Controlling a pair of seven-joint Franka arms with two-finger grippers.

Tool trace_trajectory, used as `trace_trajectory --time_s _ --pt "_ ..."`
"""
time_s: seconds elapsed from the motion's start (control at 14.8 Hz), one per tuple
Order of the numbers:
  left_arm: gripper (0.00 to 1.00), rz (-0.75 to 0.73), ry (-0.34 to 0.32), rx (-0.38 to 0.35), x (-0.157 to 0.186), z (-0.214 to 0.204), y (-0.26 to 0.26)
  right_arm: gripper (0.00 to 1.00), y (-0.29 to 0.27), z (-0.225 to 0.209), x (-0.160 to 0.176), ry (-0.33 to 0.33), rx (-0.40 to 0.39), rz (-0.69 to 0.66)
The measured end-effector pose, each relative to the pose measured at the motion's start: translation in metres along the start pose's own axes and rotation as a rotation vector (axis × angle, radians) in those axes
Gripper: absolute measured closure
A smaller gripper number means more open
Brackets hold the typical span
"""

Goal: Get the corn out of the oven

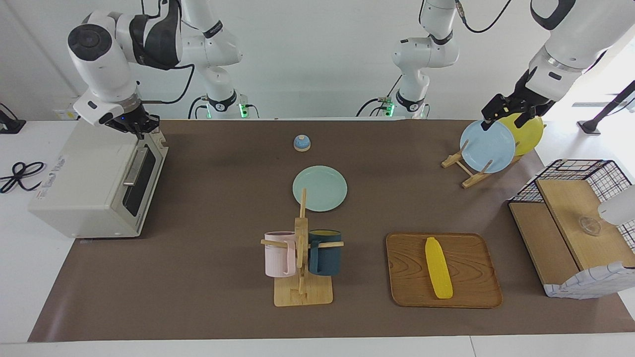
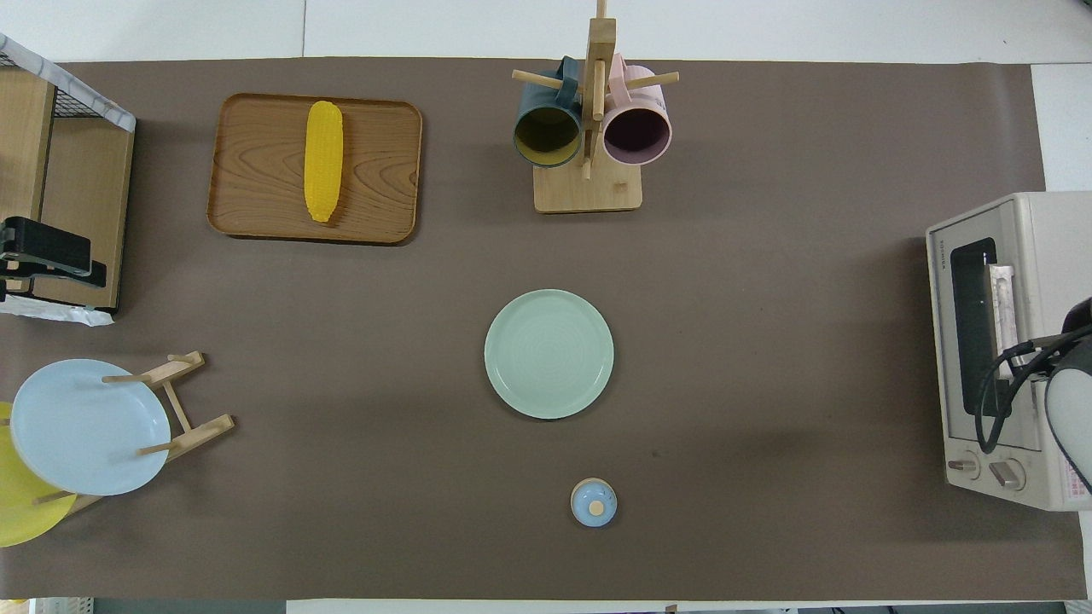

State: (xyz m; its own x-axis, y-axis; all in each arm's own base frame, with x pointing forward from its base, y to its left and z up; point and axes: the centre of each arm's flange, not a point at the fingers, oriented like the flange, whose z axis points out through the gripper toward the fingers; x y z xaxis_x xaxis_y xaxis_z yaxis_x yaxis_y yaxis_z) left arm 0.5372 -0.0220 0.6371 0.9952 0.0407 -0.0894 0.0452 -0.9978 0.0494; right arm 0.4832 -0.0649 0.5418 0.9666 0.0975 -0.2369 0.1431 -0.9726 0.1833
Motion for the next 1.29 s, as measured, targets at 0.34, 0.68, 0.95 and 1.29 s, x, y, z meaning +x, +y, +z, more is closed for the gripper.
trace_trajectory --time_s 0.34,0.68,0.95,1.29 --pt "0.00 0.008 0.000 0.001 -0.001 0.001 0.006 0.69 -0.020 -0.060 -0.003 0.025 0.176 -0.015" --pt "0.00 0.018 0.012 0.047 0.002 0.006 0.008 0.12 -0.011 -0.066 0.010 0.027 0.215 0.079" --pt "0.00 0.031 0.020 0.061 0.007 0.022 0.014 0.00 -0.026 -0.068 0.022 0.012 0.206 0.091" --pt "0.00 0.038 0.021 0.063 0.007 0.023 0.017 0.00 -0.033 -0.056 0.044 -0.020 0.196 0.086"
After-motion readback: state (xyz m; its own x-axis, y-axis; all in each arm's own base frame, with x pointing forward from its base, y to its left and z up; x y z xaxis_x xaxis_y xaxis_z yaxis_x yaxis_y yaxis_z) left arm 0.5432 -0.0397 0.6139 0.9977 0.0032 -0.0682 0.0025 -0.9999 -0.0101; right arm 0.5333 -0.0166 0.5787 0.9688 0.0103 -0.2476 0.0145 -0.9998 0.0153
